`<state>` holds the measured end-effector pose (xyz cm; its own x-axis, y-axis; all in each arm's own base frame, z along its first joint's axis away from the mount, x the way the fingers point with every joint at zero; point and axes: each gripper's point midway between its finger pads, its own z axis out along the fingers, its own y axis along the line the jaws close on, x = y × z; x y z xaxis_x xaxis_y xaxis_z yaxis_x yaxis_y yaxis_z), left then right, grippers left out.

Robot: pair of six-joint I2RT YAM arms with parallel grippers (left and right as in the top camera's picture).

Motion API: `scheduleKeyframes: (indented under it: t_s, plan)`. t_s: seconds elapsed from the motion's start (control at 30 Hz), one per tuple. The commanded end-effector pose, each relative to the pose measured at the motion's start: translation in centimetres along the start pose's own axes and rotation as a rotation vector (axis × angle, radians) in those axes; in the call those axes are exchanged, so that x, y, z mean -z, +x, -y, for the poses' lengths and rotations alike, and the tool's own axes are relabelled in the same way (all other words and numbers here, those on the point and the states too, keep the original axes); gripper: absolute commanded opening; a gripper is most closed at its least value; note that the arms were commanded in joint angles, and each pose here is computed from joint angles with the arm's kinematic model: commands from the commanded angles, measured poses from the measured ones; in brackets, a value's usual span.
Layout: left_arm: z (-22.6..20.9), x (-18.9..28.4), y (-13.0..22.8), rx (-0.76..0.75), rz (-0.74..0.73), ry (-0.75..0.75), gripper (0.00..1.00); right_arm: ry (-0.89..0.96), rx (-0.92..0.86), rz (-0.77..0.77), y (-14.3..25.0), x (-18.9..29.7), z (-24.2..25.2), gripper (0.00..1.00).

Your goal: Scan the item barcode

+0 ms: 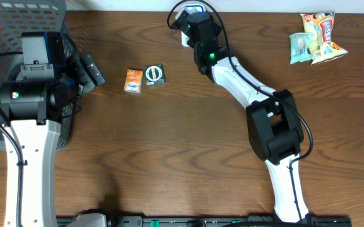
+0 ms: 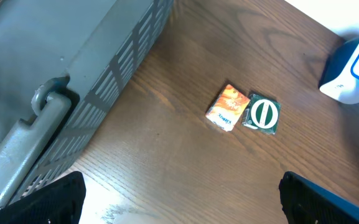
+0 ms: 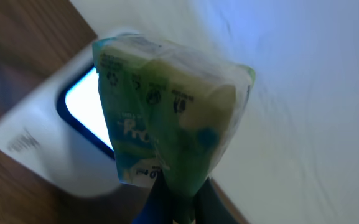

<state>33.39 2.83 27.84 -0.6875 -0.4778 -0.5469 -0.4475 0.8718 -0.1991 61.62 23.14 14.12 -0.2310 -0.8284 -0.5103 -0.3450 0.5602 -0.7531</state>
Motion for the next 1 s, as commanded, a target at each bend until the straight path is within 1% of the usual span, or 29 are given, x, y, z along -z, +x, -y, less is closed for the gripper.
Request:
scheduleKeyframes:
  t_s: [0.0, 0.07, 0.2, 0.37, 0.5, 0.63, 0.73, 0.8, 0.9, 0.97]
  plan:
    - [-0.2, 0.2, -0.1, 0.013, 0.007, -0.006, 0.98, -0.043, 0.069, 0.092, -1.6, -0.1, 0.7, 0.01]
    - [-0.2, 0.2, -0.1, 0.013, 0.007, -0.006, 0.98, -0.034, 0.105, 0.071, -1.0, -0.4, 0.9, 0.01]
    - [-0.2, 0.2, -0.1, 0.013, 0.007, -0.006, 0.98, -0.03, 0.113, 0.041, 0.0, -0.7, 1.3, 0.01]
    - [-0.2, 0.2, -0.1, 0.013, 0.007, -0.006, 0.98, -0.059, 0.251, -0.004, 1.8, -1.0, 1.1, 0.01]
    - [-0.2, 0.2, -0.1, 0.013, 0.007, -0.006, 0.98, -0.079, 0.24, -0.008, 2.2, -1.1, 1.0, 0.01]
    - [-0.2, 0.2, -0.1, 0.013, 0.007, -0.006, 0.98, -0.07, 0.133, -0.011, 2.2, -0.9, 1.6, 0.01]
    - [-0.2, 0.2, -0.1, 0.013, 0.007, -0.006, 0.97, -0.047, 0.008, 0.007, 1.9, -0.2, 4.2, 0.01]
    - [-0.2, 0.2, -0.1, 0.013, 0.007, -0.006, 0.98, -0.007, -0.087, 0.008, 2.4, 0.5, 7.4, 0.01]
    - [-0.2, 0.2, -0.1, 0.013, 0.007, -0.005, 0.98, 0.062, -0.242, -0.024, 4.9, 1.9, 13.2, 0.01]
    - [-0.2, 0.2, -0.1, 0.013, 0.007, -0.006, 0.98, 0.093, -0.319, -0.083, 8.2, 2.7, 16.5, 0.01]
